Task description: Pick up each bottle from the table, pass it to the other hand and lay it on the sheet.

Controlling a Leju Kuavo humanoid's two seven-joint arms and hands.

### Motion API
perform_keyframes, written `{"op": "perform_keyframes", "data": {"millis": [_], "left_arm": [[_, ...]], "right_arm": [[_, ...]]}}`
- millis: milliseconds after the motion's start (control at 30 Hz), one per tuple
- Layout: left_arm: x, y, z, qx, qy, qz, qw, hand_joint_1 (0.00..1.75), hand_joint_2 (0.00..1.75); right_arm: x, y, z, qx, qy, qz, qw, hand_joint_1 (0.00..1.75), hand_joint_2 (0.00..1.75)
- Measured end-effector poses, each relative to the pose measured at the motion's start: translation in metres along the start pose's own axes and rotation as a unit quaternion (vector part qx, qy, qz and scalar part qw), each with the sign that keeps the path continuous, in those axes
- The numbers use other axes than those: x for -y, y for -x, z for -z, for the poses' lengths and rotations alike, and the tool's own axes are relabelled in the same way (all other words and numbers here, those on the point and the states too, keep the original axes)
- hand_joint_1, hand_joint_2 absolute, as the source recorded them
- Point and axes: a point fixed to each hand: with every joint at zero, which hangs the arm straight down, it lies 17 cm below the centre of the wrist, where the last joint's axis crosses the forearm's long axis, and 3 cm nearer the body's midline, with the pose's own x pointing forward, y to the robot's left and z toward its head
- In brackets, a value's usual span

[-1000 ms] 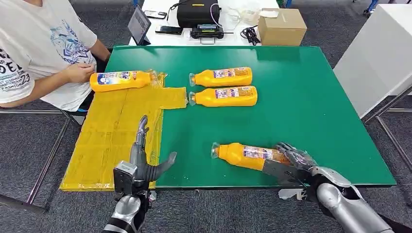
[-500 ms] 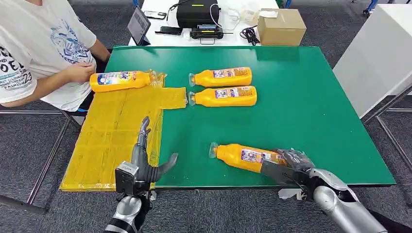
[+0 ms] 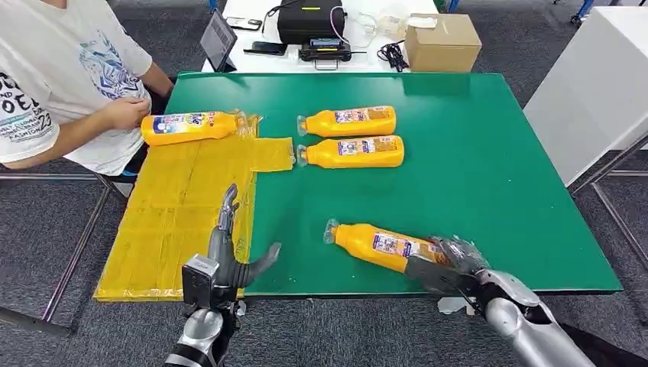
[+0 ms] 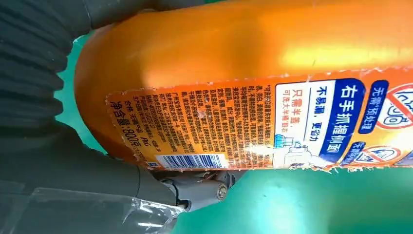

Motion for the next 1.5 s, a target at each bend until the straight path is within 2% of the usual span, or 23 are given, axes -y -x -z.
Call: {"op": "perform_keyframes", "data": {"millis": [133, 433, 533, 600, 667, 800, 933, 1067, 1167, 1300, 1367, 1433, 1500], "left_arm": [[0.0, 0.001, -0.002, -0.002, 0.002, 0.0, 1.0, 0.0, 1.75], [-0.001, 0.002, -0.002, -0.003, 0.001, 0.0, 1.0, 0.0, 1.75], [-0.001, 0.002, -0.005, -0.004, 0.0, 0.0, 1.0, 0.0, 1.75], [-0.002, 0.003, -0.009, -0.007, 0.0, -0.004, 1.0, 0.0, 1.75], [-0.002, 0.002, -0.013, -0.01, -0.003, -0.012, 1.0, 0.0, 1.75], [-0.008, 0.001, -0.019, -0.015, -0.016, -0.018, 1.0, 0.0, 1.75], [-0.033, -0.003, -0.017, -0.012, -0.061, -0.019, 0.998, 0.0, 1.75], [-0.065, -0.014, -0.013, -0.001, -0.109, -0.02, 0.994, 0.0, 1.75], [-0.066, -0.016, -0.014, -0.01, -0.106, -0.053, 0.993, 0.0, 1.75], [-0.048, -0.013, -0.015, -0.044, -0.078, -0.162, 0.983, 0.0, 1.75], [-0.036, -0.016, -0.015, -0.055, -0.06, -0.219, 0.972, 0.0, 1.75], [-0.027, -0.02, -0.015, -0.057, -0.048, -0.238, 0.968, 0.0, 1.75], [-0.017, -0.022, -0.015, -0.069, -0.031, -0.276, 0.958, 0.0, 1.75]], "right_arm": [[0.002, -0.023, 0.003, 0.029, 0.049, 0.016, 0.998, 1.75, 1.75], [-0.003, -0.04, 0.004, 0.039, 0.068, 0.048, 0.996, 1.75, 1.75], [0.011, -0.06, 0.001, 0.073, 0.121, 0.069, 0.988, 1.75, 1.75], [0.031, -0.082, -0.007, 0.105, 0.186, 0.086, 0.973, 1.75, 1.75], [0.063, -0.105, -0.023, 0.133, 0.277, 0.093, 0.947, 1.75, 1.75], [0.095, -0.133, -0.055, 0.158, 0.384, 0.131, 0.9, 1.75, 1.75], [0.114, -0.143, -0.084, 0.163, 0.461, 0.167, 0.856, 1.75, 1.75], [0.125, -0.143, -0.103, 0.155, 0.506, 0.188, 0.827, 1.75, 1.75], [0.131, -0.147, -0.113, 0.164, 0.531, 0.195, 0.808, 1.75, 1.75], [0.131, -0.152, -0.112, 0.172, 0.531, 0.202, 0.805, 1.75, 1.75], [0.123, -0.155, -0.104, 0.176, 0.517, 0.205, 0.812, 1.75, 1.75], [0.113, -0.154, -0.097, 0.174, 0.506, 0.21, 0.818, 1.75, 1.75], [0.1, -0.158, -0.082, 0.179, 0.478, 0.218, 0.832, 1.75, 1.75]]}}
